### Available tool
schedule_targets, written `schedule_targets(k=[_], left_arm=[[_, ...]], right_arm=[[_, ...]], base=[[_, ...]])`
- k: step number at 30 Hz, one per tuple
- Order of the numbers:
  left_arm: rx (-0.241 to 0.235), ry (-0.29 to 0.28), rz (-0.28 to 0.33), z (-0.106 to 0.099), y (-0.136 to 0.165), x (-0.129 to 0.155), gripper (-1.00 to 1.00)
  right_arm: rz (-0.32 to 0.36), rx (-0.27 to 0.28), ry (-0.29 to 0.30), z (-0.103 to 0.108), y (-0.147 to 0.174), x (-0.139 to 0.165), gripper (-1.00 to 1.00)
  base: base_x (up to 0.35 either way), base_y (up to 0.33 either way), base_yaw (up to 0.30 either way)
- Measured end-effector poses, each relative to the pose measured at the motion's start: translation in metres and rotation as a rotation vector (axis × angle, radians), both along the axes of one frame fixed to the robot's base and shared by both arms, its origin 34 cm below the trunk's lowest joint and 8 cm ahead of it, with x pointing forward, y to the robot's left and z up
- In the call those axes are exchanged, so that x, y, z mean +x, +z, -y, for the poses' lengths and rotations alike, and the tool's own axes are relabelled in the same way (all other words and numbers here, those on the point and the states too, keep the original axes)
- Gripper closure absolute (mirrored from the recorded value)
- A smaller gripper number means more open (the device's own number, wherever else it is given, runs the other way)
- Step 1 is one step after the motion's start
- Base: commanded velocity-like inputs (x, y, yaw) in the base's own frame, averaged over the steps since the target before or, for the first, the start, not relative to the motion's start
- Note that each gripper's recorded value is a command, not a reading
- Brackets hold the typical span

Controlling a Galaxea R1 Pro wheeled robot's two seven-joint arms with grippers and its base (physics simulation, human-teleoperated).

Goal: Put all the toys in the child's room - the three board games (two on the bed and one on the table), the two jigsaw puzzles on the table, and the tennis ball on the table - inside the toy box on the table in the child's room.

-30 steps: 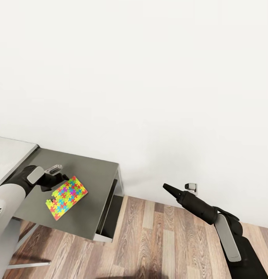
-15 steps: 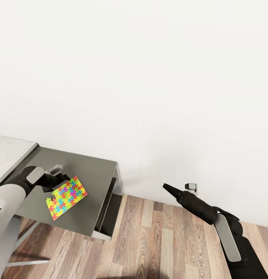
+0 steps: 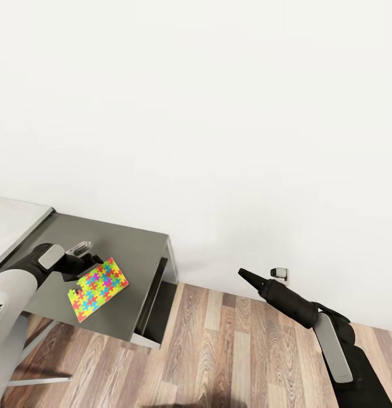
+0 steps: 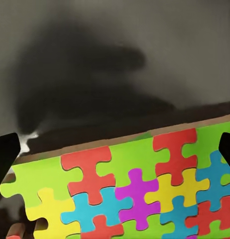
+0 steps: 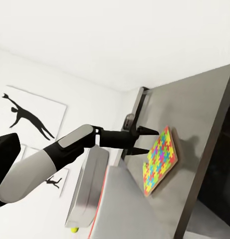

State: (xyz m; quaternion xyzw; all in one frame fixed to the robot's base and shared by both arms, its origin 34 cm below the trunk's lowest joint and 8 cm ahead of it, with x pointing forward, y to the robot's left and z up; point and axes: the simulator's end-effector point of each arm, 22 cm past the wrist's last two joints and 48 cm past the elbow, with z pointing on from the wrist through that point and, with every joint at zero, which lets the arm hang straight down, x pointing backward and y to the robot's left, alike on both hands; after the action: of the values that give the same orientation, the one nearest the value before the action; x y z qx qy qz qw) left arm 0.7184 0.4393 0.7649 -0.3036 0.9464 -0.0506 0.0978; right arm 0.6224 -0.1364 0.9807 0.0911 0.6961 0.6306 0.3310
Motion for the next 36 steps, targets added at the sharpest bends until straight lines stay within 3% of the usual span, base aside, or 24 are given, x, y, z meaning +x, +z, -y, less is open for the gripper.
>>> schedule_targets(k=[19, 29, 36], left_arm=[[-0.023, 0.018, 0.005, 0.004, -0.001, 0.0, -1.0], [-0.011, 0.007, 0.002, 0.003, -0.001, 0.0, -1.0], [0.014, 0.004, -0.01, -0.01, 0.001, -0.005, -1.0]], right_arm=[[0.0, 0.0, 0.0, 0.0, 0.0, 0.0, -1.0], [0.0, 0.001, 0.0, 0.0, 0.0, 0.0, -1.0], [0.002, 0.0, 0.0, 0.0, 0.001, 0.0, -1.0]], base=[[-0.058, -0.038, 0.0], [-0.045, -0.039, -0.017], [-0.001, -0.001, -0.162]])
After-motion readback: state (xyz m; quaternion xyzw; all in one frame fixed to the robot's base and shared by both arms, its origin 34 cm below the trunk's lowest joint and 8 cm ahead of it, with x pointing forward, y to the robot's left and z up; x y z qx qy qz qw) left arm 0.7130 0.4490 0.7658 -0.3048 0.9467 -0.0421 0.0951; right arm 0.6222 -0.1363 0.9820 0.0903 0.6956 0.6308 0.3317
